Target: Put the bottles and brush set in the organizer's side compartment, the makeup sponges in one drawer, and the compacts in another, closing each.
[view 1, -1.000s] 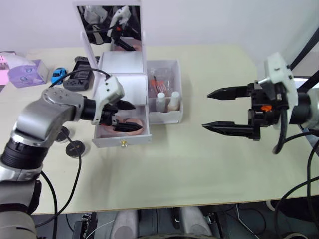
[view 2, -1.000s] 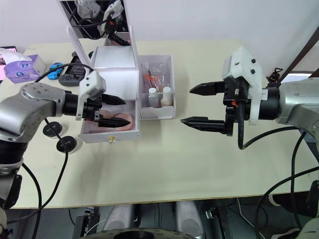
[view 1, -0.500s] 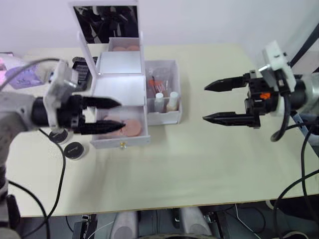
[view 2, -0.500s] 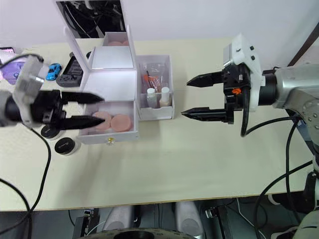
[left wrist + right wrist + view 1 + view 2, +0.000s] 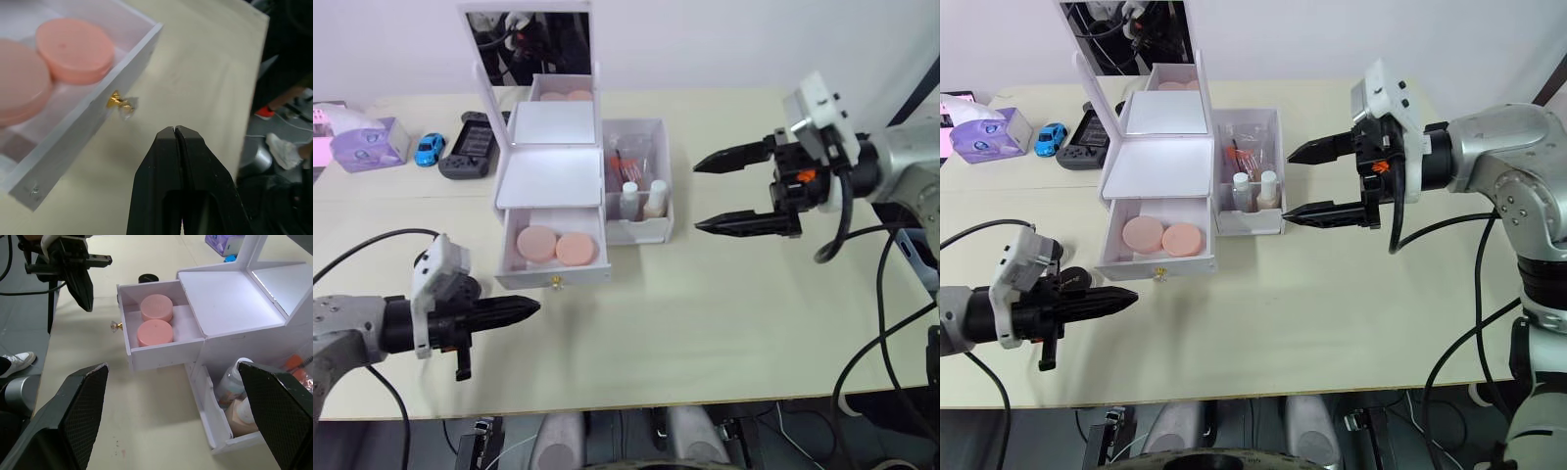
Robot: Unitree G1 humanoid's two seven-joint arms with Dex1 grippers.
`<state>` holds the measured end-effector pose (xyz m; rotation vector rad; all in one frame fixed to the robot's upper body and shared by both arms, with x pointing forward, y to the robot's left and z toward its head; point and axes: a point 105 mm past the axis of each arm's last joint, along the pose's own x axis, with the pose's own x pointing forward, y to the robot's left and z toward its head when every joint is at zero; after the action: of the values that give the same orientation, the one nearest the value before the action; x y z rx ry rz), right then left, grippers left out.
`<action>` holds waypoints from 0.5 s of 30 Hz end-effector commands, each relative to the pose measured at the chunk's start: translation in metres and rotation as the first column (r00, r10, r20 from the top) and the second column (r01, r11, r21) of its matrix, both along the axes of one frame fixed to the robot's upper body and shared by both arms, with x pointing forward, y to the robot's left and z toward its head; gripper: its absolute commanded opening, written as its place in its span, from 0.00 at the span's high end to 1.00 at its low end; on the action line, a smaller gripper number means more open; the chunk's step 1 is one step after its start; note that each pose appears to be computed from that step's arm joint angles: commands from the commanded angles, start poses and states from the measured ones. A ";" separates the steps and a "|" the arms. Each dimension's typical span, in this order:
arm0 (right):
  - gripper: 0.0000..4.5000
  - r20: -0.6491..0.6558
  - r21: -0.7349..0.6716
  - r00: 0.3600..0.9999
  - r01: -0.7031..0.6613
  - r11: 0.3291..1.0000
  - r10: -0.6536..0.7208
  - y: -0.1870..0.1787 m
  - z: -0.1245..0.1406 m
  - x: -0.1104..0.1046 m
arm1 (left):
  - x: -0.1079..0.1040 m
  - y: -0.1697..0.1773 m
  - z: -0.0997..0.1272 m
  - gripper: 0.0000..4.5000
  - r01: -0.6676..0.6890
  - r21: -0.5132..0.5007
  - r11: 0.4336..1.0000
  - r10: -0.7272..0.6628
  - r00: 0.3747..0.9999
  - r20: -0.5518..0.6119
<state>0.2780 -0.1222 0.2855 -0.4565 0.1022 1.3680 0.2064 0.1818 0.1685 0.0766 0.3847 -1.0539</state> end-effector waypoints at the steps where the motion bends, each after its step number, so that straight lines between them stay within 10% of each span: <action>1: 0.00 0.055 0.000 0.998 -0.016 1.000 0.016 0.001 0.013 -0.004 | 0.009 0.000 -0.001 0.99 -0.051 0.028 0.998 0.049 0.997 0.065; 15: 0.00 0.066 -0.011 0.998 0.019 1.000 -0.019 -0.003 0.014 -0.007 | 0.054 0.012 0.005 0.99 -0.157 0.016 0.987 0.153 0.978 0.140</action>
<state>0.2759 -0.1218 0.2852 -0.4771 0.1149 1.3569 0.2560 0.1926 0.1649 0.1172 0.3089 -0.8831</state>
